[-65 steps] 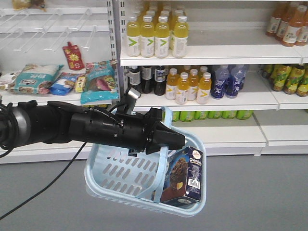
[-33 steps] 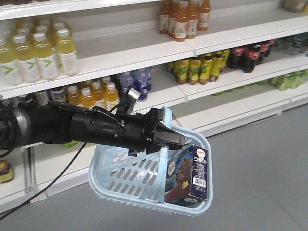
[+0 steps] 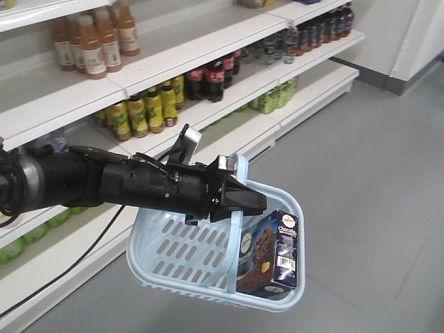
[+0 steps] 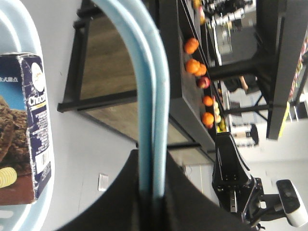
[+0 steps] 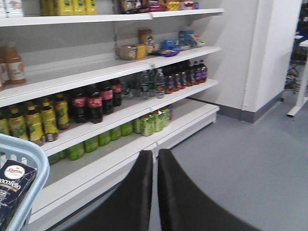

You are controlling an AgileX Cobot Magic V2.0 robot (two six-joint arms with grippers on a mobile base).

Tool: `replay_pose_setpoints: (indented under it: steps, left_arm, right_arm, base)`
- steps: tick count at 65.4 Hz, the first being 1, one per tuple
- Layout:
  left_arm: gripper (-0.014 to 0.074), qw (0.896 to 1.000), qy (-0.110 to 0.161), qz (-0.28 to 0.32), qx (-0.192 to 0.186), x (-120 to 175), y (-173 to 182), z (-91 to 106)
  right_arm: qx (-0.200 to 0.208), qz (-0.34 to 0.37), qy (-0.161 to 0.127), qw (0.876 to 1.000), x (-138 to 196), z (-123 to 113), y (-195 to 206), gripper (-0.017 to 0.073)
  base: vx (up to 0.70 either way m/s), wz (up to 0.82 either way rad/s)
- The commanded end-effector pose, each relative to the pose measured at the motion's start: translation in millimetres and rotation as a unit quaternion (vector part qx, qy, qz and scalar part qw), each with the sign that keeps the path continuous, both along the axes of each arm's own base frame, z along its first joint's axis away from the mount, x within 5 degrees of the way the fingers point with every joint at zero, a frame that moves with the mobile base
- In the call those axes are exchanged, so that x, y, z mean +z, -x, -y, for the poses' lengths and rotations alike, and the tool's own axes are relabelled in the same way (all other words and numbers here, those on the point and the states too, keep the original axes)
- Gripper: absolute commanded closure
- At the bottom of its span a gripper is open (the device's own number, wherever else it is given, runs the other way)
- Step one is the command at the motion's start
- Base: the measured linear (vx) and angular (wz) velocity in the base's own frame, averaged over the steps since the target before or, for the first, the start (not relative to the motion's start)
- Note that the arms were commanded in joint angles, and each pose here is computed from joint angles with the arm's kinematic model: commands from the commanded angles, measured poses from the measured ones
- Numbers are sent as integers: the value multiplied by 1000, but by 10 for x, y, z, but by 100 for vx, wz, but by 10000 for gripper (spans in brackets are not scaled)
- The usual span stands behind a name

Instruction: Left arm holds basket, right arm returns cookies

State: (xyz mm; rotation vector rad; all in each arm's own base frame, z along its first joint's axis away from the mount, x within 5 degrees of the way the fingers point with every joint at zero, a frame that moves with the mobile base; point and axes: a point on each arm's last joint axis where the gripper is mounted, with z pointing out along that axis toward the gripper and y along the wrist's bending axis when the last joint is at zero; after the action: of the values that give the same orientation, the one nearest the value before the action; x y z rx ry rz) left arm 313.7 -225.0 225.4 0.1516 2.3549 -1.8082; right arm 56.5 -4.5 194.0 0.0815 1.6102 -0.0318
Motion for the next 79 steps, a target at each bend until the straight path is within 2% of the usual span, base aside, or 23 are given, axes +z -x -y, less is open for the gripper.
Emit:
replay_pose_setpoints:
  steps: [1, 54, 79]
  left_arm:
    - [596, 996, 85, 26, -4, 433, 57, 21]
    - [596, 996, 85, 26, -4, 433, 57, 21]
    - [596, 996, 85, 26, -4, 433, 57, 21]
  right_arm:
    - [3, 30, 10, 999, 11, -6, -1, 565]
    - [3, 30, 10, 999, 11, -6, -1, 565]
    - [3, 30, 10, 999, 11, -6, -1, 565]
  base:
    - [17, -67]
    - [17, -75]
    - [18, -46]
